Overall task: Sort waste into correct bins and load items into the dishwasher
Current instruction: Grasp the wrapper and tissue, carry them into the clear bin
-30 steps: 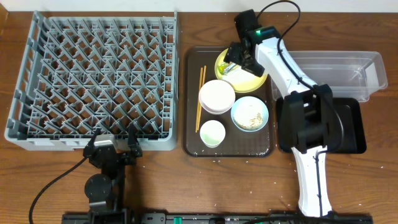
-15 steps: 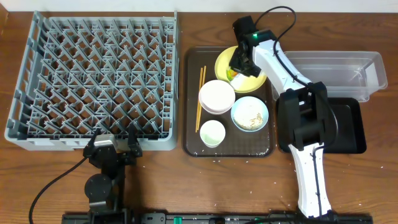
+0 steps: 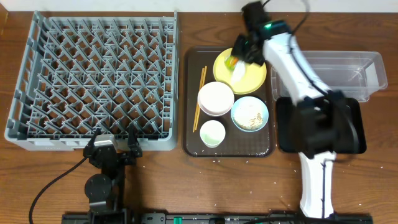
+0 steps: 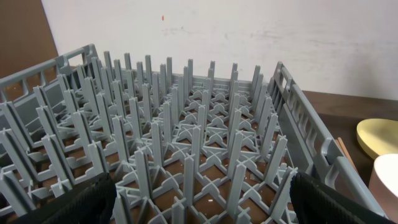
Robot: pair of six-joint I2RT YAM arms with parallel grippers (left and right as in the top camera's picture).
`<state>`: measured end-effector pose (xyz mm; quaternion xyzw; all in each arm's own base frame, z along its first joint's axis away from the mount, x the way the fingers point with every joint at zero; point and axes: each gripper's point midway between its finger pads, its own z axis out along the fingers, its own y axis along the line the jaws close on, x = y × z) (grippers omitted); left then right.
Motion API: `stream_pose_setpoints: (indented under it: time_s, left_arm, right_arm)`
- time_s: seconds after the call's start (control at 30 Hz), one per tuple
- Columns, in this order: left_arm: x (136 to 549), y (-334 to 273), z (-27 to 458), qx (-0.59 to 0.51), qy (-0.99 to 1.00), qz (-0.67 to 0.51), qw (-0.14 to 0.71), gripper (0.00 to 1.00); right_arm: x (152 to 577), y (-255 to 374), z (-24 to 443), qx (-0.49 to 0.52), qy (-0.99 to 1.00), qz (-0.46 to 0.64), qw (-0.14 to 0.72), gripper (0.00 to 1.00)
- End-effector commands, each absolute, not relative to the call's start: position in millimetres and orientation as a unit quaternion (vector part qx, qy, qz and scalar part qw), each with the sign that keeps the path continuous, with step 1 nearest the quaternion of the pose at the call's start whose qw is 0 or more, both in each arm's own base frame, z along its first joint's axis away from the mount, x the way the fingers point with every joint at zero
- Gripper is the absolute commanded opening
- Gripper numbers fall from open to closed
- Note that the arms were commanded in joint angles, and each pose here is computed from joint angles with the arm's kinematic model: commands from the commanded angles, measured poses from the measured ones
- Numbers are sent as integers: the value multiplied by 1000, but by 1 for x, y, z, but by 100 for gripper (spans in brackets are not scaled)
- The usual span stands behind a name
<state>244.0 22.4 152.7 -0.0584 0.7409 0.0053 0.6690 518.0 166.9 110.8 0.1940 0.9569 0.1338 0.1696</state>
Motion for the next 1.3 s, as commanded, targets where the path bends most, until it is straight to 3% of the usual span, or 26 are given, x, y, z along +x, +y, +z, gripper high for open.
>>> stream_pose_setpoints:
  time_s: [0.0, 0.17, 0.33, 0.9, 0.93, 0.97, 1.0, 1.03, 1.1, 1.27]
  left_arm:
    - [243, 21, 137, -55, 757, 3, 651, 91]
    - [243, 21, 137, -55, 757, 3, 651, 90]
    - [243, 21, 137, -55, 757, 3, 651, 90]
    - [243, 21, 137, -55, 757, 3, 651, 91]
    - [243, 21, 137, -55, 757, 3, 651, 90]
    - [243, 21, 137, -55, 757, 3, 651, 91]
    - [243, 21, 137, -55, 757, 3, 651, 90]
    - [243, 21, 137, -55, 757, 3, 651, 91]
    - [243, 21, 137, -55, 757, 3, 651, 91]
    - [243, 21, 137, -55, 757, 3, 651, 90]
  right_arm:
    - [524, 123, 203, 246, 923, 142, 258, 1]
    - [507, 44, 220, 396, 874, 63, 275, 2]
    - [478, -18, 196, 541, 808, -6, 233, 2]
    - [467, -80, 117, 602, 782, -72, 145, 3]
    - [466, -80, 117, 602, 782, -72, 144, 8]
    - [467, -80, 117, 597, 786, -73, 144, 20]
    - [467, -80, 117, 589, 792, -73, 145, 53]
    - [468, -80, 118, 580, 798, -74, 146, 71]
    - [469, -81, 118, 555, 815, -77, 146, 83]
    - [470, -80, 119, 510, 844, -84, 142, 87]
